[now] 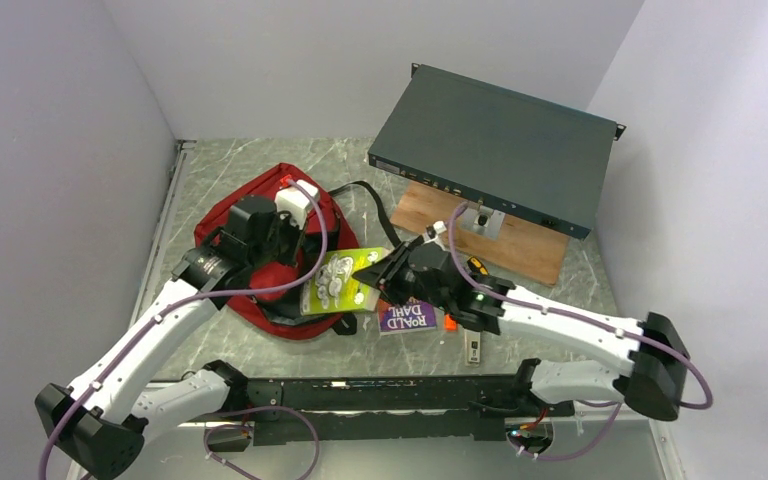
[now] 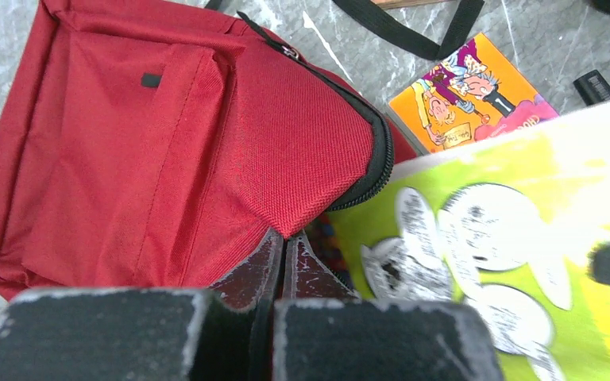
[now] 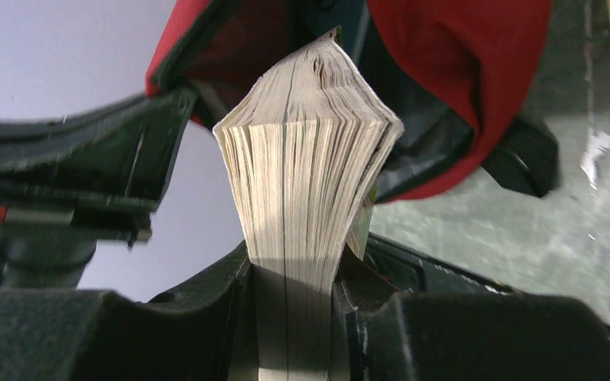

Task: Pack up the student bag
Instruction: Place the book in the student bag.

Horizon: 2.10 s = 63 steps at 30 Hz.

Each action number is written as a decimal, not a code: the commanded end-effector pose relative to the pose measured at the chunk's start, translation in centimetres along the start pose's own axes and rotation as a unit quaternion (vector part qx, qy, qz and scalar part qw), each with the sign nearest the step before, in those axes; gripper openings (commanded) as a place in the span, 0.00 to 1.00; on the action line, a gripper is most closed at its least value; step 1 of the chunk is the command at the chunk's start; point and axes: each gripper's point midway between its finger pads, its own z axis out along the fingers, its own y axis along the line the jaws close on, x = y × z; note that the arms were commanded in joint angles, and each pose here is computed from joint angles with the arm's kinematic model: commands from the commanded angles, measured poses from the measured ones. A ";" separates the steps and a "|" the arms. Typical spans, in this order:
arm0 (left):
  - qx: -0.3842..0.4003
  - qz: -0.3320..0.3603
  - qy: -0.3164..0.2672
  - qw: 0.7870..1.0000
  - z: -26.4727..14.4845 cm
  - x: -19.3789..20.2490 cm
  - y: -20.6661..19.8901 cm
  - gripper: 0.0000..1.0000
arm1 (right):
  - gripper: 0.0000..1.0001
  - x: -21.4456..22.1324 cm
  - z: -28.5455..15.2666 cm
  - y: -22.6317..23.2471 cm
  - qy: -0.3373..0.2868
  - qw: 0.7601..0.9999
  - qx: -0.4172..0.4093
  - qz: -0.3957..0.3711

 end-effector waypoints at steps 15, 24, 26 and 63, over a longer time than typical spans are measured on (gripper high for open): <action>-0.029 0.043 -0.123 0.991 -3.5 -4.2 1.7 0.00 | 0.00 -4.6 12.1 10.5 -0.116 0.963 -0.205 0.127; -0.067 0.013 -0.111 0.991 -3.3 -3.1 4.3 0.00 | 0.02 -4.5 18.6 4.9 -0.158 0.975 -0.136 0.080; -0.043 0.007 -0.126 0.991 -3.3 -3.5 3.8 0.00 | 0.13 -4.1 19.4 3.3 -0.156 0.979 -0.112 0.065; -0.033 -0.024 -0.126 0.991 -3.0 -3.1 4.7 0.00 | 0.67 2.5 25.1 -0.3 -0.116 0.986 -0.075 -0.090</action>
